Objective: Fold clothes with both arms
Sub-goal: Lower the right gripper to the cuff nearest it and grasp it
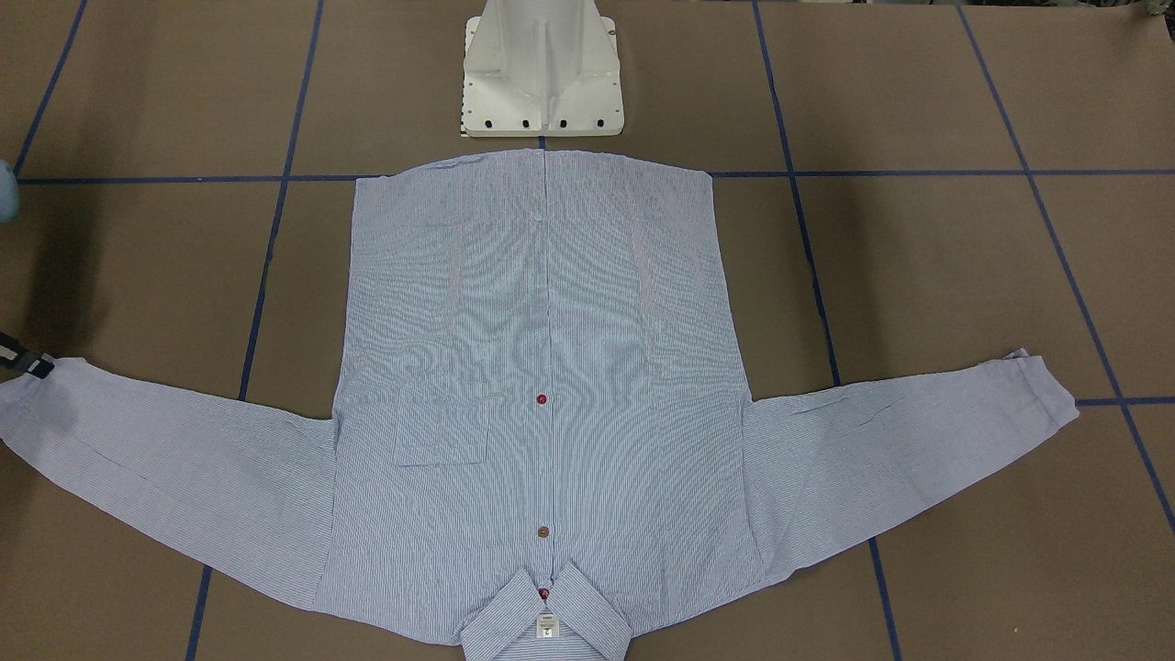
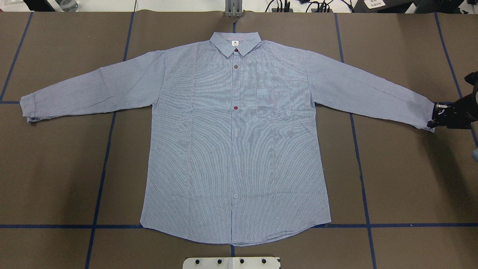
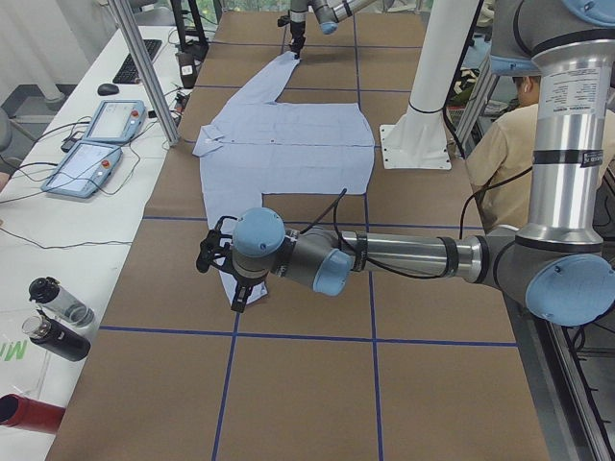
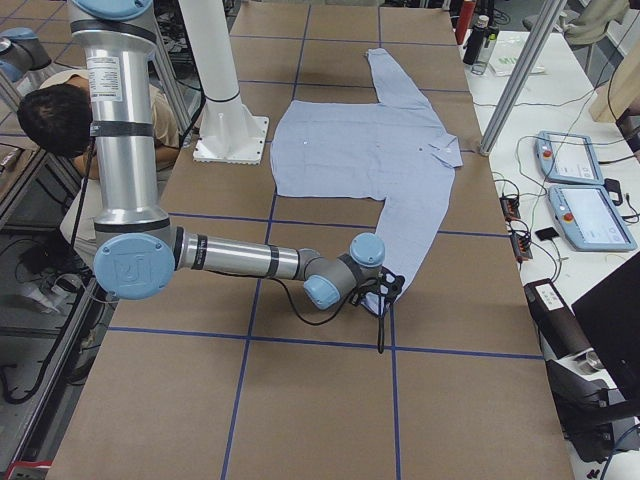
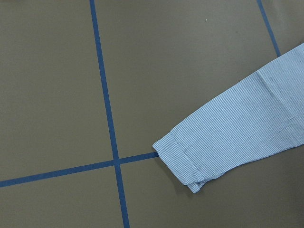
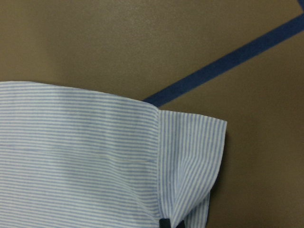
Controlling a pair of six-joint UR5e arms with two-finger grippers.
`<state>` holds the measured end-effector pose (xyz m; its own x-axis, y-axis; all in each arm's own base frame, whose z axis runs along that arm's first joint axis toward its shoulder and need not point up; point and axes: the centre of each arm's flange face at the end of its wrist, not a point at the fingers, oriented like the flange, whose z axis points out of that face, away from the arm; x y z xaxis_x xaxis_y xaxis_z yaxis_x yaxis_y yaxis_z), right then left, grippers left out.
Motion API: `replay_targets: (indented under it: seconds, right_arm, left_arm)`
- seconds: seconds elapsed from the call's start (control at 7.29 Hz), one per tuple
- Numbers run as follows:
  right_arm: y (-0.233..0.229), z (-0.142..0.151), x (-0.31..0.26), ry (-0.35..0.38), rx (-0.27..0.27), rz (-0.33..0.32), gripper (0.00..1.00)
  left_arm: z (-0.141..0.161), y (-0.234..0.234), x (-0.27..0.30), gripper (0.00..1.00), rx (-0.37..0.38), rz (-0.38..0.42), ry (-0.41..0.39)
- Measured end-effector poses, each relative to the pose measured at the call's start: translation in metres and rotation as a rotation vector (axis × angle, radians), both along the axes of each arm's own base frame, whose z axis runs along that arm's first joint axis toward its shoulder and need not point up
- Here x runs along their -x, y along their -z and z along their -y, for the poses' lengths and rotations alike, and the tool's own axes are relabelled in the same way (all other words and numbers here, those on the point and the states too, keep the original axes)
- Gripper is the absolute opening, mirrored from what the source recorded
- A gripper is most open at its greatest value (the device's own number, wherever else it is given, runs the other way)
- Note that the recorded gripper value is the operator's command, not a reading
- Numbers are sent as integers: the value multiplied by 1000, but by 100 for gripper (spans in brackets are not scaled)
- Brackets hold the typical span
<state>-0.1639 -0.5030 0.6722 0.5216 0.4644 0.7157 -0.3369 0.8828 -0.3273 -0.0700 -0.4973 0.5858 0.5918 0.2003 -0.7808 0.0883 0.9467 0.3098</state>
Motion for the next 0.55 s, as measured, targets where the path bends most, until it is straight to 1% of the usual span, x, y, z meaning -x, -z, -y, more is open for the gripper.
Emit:
replay_targets:
  seconds: [0.41,0.55]
  right_arm:
    - [13,2,1,-2,-21,11,0]
    - [24,5,1,-7,-43,15,0]
  left_arm:
    - [1,1,0,100,-1,0,0]
    - [1,1,0,100,-2,0,0]
